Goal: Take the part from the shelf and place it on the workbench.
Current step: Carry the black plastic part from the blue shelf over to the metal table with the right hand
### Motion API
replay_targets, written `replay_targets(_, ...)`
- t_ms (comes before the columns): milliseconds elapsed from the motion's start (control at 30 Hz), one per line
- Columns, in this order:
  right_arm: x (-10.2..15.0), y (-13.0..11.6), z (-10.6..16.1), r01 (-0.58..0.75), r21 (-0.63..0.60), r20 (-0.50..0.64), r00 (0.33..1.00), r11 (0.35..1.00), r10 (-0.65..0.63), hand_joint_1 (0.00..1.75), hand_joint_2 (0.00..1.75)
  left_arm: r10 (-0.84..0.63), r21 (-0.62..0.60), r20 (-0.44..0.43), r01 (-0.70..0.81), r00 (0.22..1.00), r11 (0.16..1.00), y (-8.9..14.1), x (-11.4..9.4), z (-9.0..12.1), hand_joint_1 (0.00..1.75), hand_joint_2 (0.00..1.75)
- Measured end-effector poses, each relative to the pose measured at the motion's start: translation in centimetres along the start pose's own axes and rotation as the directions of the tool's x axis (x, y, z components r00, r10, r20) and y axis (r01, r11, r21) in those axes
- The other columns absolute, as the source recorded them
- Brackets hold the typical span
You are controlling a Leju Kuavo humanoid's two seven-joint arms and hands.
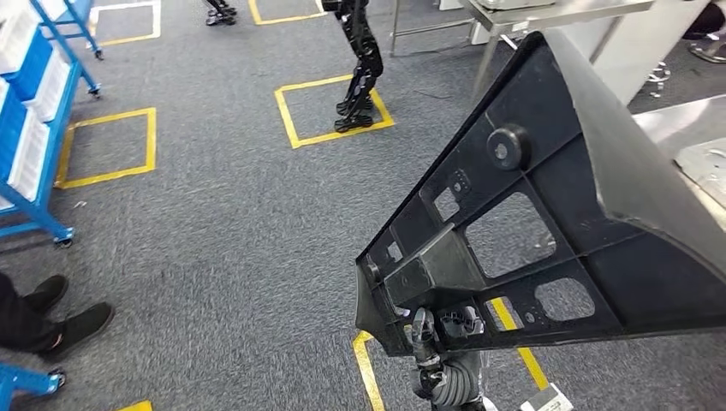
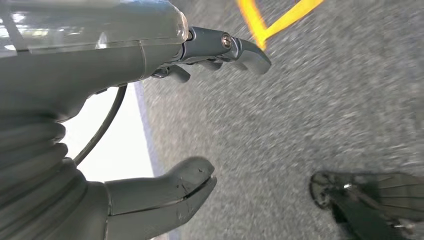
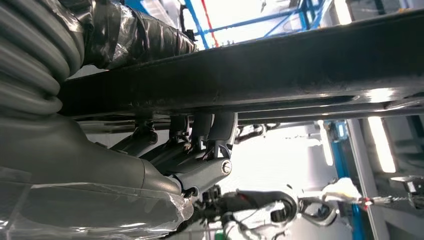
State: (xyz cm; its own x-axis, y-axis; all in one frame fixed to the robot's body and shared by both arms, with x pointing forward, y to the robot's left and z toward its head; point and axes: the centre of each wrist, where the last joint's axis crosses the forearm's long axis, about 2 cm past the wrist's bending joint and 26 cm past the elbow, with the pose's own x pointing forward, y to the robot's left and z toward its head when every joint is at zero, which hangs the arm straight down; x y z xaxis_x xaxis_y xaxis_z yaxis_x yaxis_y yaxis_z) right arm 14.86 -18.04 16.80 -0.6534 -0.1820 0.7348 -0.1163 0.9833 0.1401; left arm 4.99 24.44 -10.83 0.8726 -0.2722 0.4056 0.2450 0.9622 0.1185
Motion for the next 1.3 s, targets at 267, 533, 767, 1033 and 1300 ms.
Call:
replay_targets(267,-0.10,-0.08,0.08,-0.005,-0.001,-0.014,1.000,1.000,0.005,1.75,1.75,0.001,-0.001,0.001,-0.001,1.000,1.000,0.01,-0.02,0.00,0.00,1.75)
replay_targets(533,-0.28,-0.06,0.24,-0.012,-0.002,-0.023,1.000,1.000,0.012,1.75,1.75,0.007,-0.005,0.001,-0.007,1.000,1.000,0.05,0.14,-0.05,0.00,1.75)
replay_targets(767,-0.44,-0.05,0.44,-0.054,-0.003,-0.025,0.998,0.999,0.054,1.75,1.75,0.014,-0.001,0.000,-0.014,1.000,1.000,0.03,0.15,-0.05,0.00,1.75)
replay_targets(1033,-0.65,0.13,0.62,-0.139,-0.006,-0.001,0.990,0.990,0.139,1.75,1.75,0.030,0.003,-0.010,-0.030,0.999,1.000,0.21,-0.09,-0.02,0.00,1.75)
replay_targets(1300,-0.64,0.05,0.62,-0.127,-0.008,0.014,0.992,0.992,0.127,1.75,1.75,0.030,0.001,-0.009,-0.030,1.000,1.000,0.12,-0.14,0.01,0.00,1.75)
